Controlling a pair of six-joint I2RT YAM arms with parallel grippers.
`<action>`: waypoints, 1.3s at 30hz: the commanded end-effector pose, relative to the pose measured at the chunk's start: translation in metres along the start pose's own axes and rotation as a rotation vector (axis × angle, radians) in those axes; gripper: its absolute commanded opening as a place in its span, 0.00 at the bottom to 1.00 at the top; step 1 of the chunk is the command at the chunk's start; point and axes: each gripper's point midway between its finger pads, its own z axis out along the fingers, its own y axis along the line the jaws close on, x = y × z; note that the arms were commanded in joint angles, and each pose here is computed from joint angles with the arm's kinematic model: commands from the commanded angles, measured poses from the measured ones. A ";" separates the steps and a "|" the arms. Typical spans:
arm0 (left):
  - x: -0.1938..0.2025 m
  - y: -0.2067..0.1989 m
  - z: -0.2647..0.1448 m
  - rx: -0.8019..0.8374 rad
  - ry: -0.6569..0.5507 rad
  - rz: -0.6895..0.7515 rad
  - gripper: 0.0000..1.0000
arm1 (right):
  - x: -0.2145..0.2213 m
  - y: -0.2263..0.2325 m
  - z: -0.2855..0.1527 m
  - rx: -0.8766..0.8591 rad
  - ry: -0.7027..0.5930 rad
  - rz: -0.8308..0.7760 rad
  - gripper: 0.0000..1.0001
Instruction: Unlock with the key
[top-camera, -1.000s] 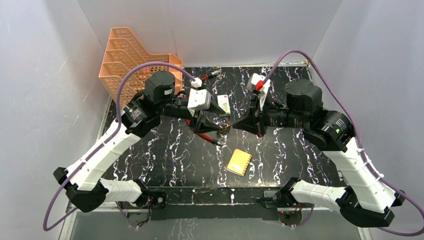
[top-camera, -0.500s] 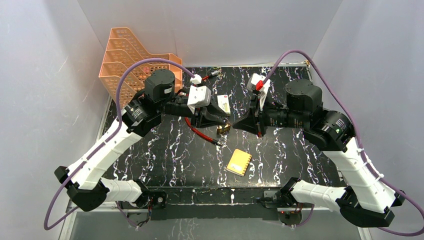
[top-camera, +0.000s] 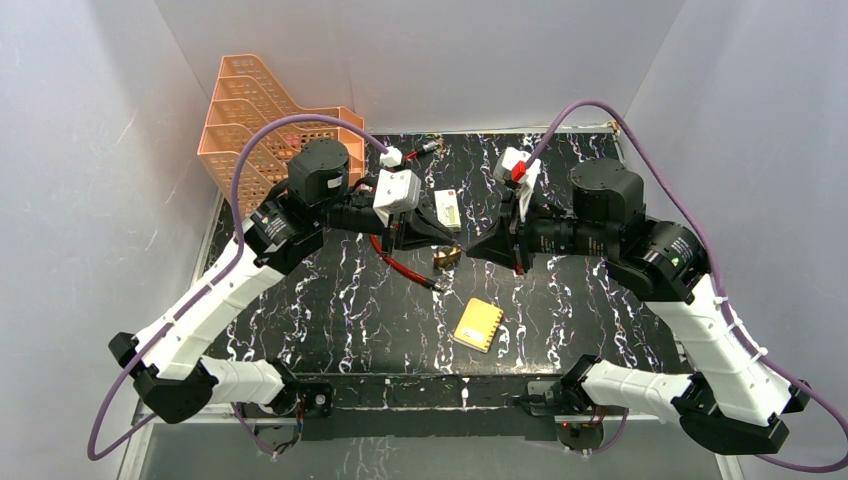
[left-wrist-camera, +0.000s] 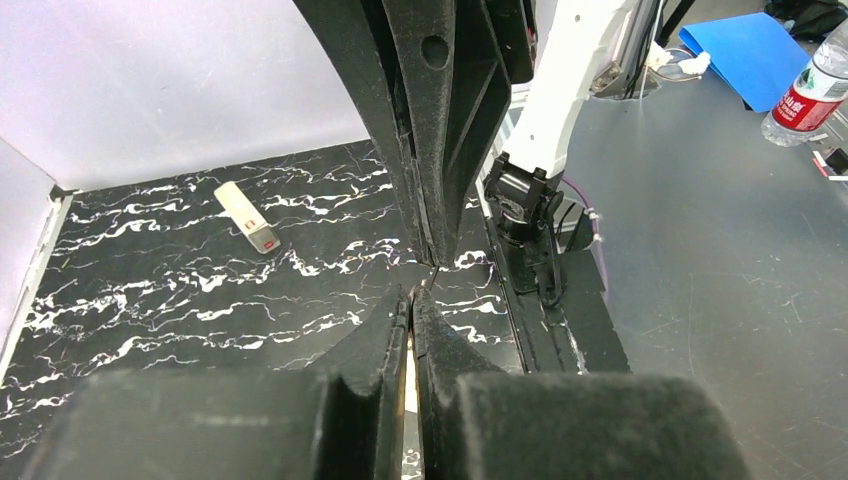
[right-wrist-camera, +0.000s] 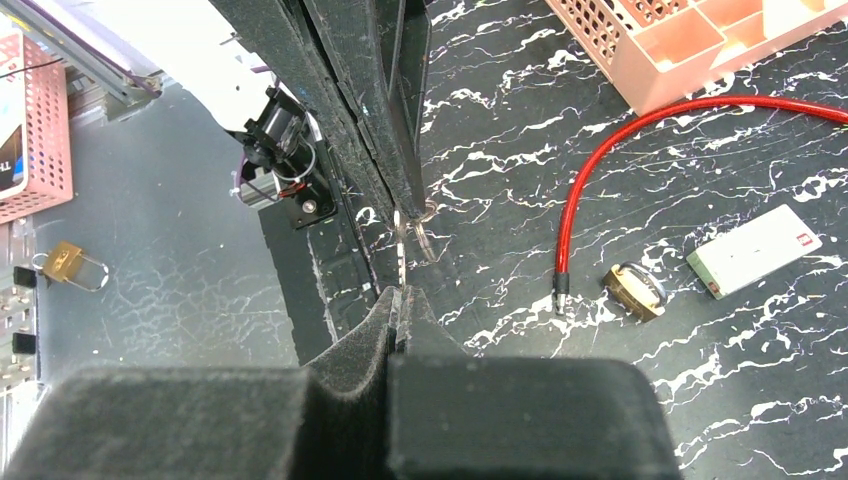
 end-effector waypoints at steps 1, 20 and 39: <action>-0.014 -0.001 -0.004 -0.027 -0.050 0.035 0.00 | -0.023 0.016 -0.008 -0.058 -0.087 -0.031 0.00; -0.041 0.015 -0.049 -0.409 -0.369 -0.001 0.00 | -0.055 0.034 -0.021 -0.113 -0.370 0.045 0.57; -0.077 0.007 -0.112 -0.527 -0.946 -0.284 0.00 | -0.116 0.014 0.003 -0.189 -0.776 0.170 0.59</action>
